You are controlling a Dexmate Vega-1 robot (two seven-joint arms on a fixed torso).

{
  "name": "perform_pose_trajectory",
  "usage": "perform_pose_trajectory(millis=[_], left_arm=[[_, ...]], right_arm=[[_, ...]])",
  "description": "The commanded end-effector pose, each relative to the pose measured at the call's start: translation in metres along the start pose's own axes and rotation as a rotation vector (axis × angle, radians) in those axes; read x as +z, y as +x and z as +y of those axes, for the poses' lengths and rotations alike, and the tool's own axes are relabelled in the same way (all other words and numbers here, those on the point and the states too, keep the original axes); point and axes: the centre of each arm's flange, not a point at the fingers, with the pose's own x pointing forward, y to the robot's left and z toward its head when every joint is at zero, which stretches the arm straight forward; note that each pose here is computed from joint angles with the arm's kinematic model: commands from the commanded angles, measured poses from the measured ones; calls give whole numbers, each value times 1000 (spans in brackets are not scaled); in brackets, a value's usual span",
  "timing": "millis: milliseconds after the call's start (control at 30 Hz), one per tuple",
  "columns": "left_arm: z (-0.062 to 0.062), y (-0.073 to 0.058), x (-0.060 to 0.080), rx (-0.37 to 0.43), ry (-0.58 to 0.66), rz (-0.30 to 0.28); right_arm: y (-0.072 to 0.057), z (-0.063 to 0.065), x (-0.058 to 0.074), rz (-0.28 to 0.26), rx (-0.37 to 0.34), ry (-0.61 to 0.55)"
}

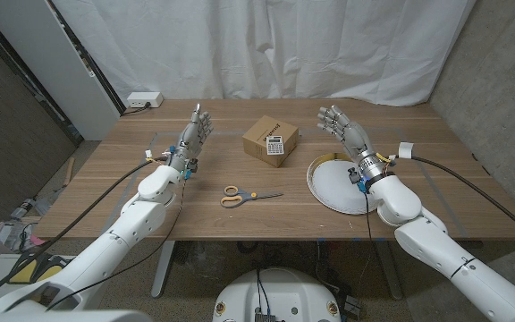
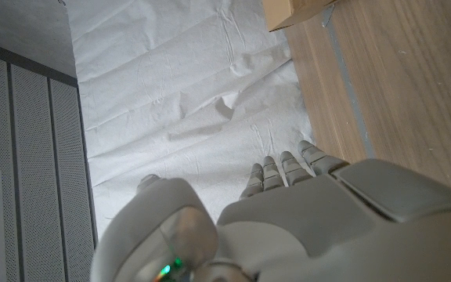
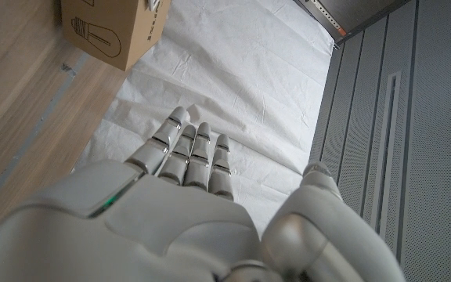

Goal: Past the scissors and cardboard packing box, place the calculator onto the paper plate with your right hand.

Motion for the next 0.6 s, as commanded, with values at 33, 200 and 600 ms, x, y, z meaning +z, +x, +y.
perform_pose_trajectory(millis=[33,200,600], left_arm=[[-1,-1,4,4,14,2],[0,0,4,-1,20,11],[-1,3,5,-2,24,16]], right_arm=[[-9,9,7,-41,9,-35],[-9,10,9,-55,19,-48],[-10,16,9,-86,20,-123]])
